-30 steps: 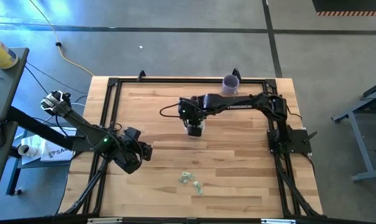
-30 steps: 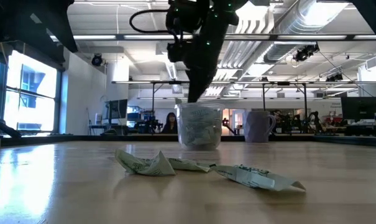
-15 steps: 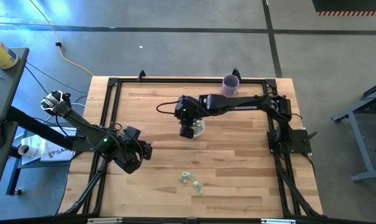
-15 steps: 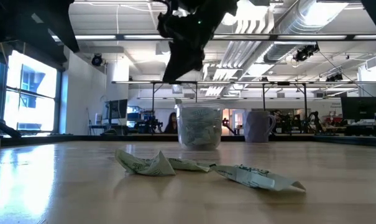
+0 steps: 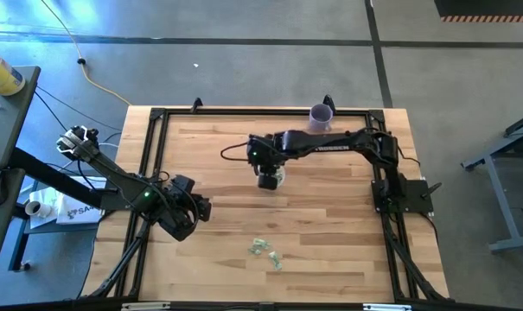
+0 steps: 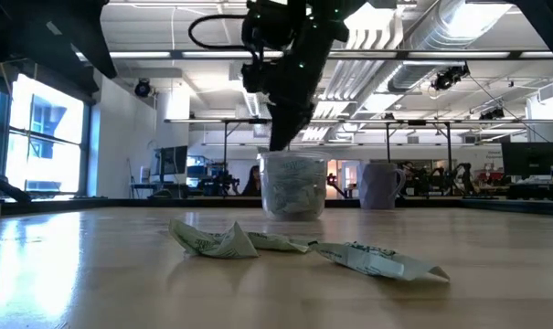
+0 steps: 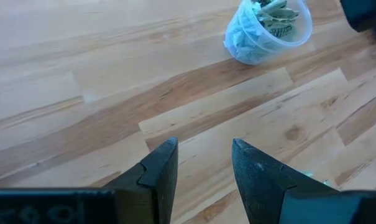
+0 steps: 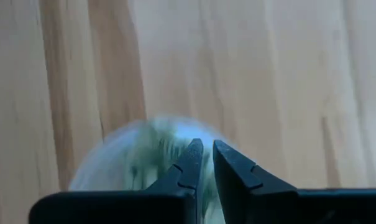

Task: Pick and place Stevia / Truvia into bins
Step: Put the green stevia packet into the transparent container

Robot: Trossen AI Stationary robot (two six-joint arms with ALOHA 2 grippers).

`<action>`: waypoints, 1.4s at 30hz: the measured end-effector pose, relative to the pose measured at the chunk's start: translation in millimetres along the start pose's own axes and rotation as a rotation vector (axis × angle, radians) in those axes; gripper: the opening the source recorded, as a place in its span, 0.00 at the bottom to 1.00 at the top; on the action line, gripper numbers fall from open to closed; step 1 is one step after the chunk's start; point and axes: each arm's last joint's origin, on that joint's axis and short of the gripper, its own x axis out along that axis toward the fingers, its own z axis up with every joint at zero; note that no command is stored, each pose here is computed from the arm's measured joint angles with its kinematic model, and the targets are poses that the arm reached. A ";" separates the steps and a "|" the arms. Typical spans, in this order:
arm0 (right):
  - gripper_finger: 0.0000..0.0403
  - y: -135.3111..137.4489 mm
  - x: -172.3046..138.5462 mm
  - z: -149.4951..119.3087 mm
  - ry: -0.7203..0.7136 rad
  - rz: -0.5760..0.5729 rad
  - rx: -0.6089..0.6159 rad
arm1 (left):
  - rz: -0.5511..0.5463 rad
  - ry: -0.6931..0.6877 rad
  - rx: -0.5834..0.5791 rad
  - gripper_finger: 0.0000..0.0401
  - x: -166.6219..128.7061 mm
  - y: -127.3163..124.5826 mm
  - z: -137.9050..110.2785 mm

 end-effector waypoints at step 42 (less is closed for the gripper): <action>0.59 208.9 32.1 -100.4 -0.248 0.255 -0.108 | 0.007 0.099 0.137 0.46 1.5 -1.2 -4.6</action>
